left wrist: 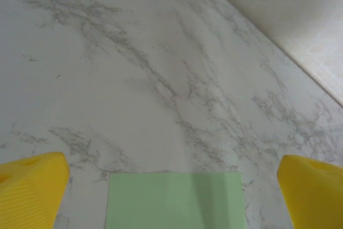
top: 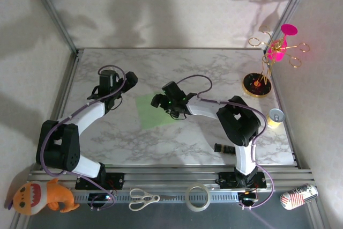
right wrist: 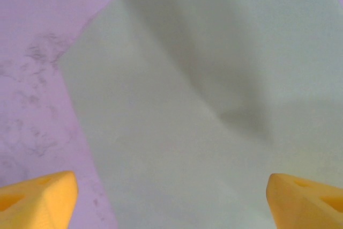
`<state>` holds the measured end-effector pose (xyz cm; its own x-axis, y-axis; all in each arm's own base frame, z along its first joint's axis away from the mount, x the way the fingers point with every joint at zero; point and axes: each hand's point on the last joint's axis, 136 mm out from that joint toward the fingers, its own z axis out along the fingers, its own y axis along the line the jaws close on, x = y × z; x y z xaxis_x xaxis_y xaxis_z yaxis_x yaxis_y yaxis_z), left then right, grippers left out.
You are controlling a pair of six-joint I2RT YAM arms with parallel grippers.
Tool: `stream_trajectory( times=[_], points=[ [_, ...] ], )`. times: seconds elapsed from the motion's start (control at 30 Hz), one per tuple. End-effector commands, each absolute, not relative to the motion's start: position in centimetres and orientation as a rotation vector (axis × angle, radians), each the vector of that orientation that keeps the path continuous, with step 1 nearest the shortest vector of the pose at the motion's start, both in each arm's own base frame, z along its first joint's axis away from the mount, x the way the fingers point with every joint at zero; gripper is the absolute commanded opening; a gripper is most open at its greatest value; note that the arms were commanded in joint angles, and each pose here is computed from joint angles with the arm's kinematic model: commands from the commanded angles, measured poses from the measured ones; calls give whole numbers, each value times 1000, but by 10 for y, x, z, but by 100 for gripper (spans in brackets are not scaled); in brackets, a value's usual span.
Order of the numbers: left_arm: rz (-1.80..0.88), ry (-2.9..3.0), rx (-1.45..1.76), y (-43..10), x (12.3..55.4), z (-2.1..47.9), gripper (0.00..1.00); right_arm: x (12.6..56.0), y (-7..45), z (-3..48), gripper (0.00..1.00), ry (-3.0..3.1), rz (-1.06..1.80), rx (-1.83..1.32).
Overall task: Fold a paper plane with a square sheet of paper (pick it up from the middle)
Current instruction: Move the square sheet of paper to the center of the table.
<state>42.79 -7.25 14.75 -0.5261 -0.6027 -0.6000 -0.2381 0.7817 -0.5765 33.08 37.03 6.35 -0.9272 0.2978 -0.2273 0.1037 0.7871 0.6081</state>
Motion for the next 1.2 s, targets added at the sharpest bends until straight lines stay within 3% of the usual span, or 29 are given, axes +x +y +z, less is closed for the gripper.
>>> stream_trajectory(
  times=[0.0,0.17,0.57,0.73,1.17],
  points=[
    [-491,2187,-654,-77,420,145,99,350,366,128,93,2470,978,296],
    [-434,2287,-688,-90,398,130,99,370,333,118,90,2466,865,164],
    [-901,2385,-746,-170,375,85,96,408,357,56,69,2671,736,-124],
    [-851,2446,-762,-171,373,60,91,411,361,36,60,2725,719,-100],
    [-518,2629,-660,-149,379,17,92,381,331,23,63,2806,693,212]
  ],
)
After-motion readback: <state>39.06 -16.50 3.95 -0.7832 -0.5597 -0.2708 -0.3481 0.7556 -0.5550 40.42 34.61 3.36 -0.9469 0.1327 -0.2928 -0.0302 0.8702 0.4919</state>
